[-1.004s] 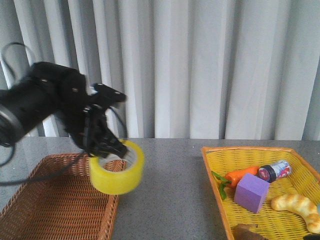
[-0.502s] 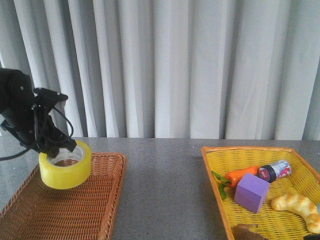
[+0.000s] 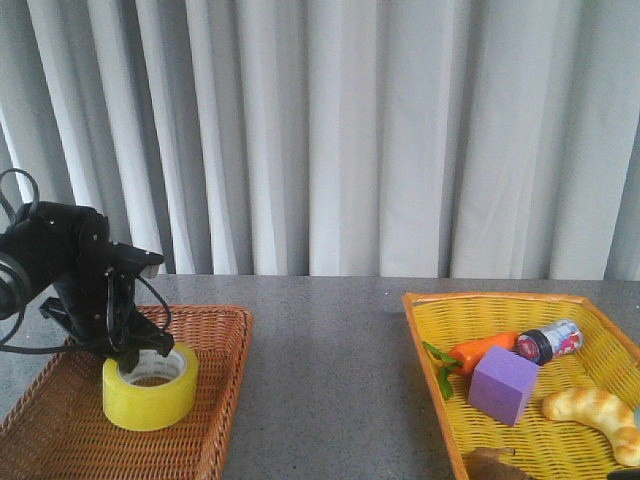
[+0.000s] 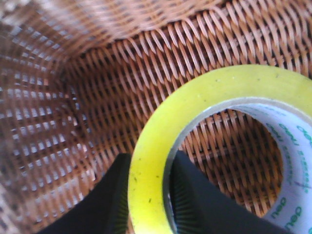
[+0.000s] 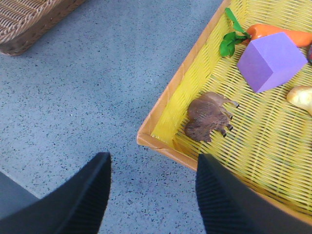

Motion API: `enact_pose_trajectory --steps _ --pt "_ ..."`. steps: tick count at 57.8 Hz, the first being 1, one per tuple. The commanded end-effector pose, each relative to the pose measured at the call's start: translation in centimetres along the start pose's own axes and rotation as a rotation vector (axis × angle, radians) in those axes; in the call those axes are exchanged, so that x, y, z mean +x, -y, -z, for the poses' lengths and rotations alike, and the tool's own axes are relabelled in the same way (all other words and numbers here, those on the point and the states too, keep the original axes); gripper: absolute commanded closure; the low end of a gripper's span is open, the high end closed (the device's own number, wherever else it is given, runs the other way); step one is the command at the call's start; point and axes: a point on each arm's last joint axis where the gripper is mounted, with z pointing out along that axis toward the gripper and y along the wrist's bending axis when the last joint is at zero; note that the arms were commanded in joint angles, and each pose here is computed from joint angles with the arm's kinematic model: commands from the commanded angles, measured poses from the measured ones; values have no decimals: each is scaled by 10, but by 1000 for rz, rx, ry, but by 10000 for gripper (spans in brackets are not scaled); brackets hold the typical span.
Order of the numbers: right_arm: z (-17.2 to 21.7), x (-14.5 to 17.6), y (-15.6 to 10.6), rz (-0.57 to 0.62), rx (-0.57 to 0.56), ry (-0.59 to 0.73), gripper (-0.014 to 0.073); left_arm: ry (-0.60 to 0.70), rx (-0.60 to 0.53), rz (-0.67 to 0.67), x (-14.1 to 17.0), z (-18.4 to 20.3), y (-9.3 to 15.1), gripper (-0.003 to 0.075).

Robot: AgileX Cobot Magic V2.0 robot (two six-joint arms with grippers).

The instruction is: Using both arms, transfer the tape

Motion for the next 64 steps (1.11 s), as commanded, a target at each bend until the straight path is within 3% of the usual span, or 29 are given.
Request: enact_pose_trajectory --steps 1,7,13,19,27,42,53,64 --pt "6 -10 2 1 8 81 195 85 12 18 -2 33 0 632" --pt "6 -10 2 1 8 81 195 62 14 15 2 28 1 547" --pt "6 -10 2 1 8 81 195 74 13 14 2 35 1 385" --pt "6 -10 2 1 8 80 195 109 7 10 4 53 0 227" --pt "6 -11 2 1 8 82 195 188 17 16 8 90 1 111" --pt "6 -11 2 1 8 82 195 380 124 36 28 177 12 128" --pt "6 -11 2 1 8 82 195 505 127 29 57 238 16 164" --pt "6 -11 2 1 8 82 195 492 109 4 103 256 20 185"
